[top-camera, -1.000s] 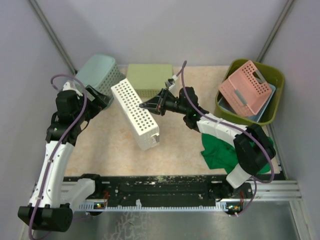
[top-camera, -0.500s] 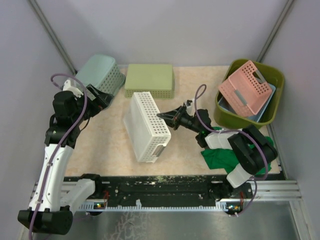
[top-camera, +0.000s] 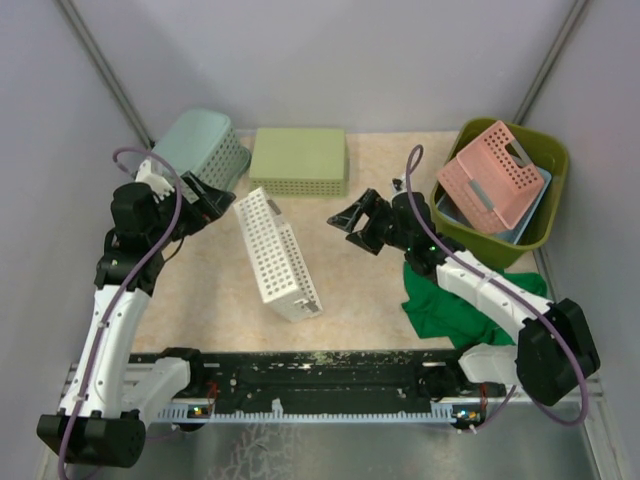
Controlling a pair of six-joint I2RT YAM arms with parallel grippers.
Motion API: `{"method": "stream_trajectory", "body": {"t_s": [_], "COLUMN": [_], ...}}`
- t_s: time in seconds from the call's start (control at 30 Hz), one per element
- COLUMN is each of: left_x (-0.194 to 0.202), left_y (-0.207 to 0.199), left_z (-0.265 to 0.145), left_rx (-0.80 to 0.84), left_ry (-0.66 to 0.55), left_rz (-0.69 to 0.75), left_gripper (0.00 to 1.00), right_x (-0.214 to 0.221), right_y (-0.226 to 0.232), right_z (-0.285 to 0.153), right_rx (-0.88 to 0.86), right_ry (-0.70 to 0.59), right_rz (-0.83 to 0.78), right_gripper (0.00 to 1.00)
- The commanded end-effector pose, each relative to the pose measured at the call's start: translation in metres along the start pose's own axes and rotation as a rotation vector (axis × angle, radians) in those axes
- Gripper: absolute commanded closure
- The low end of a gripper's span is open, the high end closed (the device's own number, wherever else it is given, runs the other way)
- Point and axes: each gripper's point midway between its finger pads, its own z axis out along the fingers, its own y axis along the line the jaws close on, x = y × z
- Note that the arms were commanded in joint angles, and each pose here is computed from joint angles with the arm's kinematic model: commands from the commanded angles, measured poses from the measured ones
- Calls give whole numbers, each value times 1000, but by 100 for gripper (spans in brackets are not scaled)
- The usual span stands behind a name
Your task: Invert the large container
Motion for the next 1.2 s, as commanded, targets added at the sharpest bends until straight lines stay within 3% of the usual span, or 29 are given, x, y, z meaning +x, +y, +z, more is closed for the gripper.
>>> {"method": "stream_trajectory", "body": {"t_s": [0.0, 0.27, 0.5, 0.63, 0.83, 0.9, 1.0, 1.17], "left_x": [-2, 10, 22, 73, 150, 166, 182, 208], "left_y": [-5, 0, 24, 66, 38, 50, 72, 72], "left_z": [3, 10, 7, -3, 15, 27, 41, 66], "left_rx": [36, 32, -83, -319, -404, -466, -545, -492], "left_ry": [-8, 62, 117, 278, 340, 356, 356, 426], "left_rz": [26, 45, 79, 49, 93, 107, 130, 154], "left_gripper": [0, 0, 0, 0, 0, 1, 13, 57], "right_x": [-10, -17, 3, 13, -11, -21, -36, -56], "right_y": [-46, -36, -15, -16, -16, -9, -2, 0], "right_z": [-21, -28, -6, 1, -13, -25, -50, -99], "right_rx": [273, 360, 344, 393, 464, 482, 501, 505], "right_ry": [-14, -12, 42, 68, -25, -63, -130, -243], "right_rz": [-231, -465, -612, -664, -692, -710, -727, -691], "right_gripper": [19, 19, 19, 19, 18, 18, 18, 17]}}
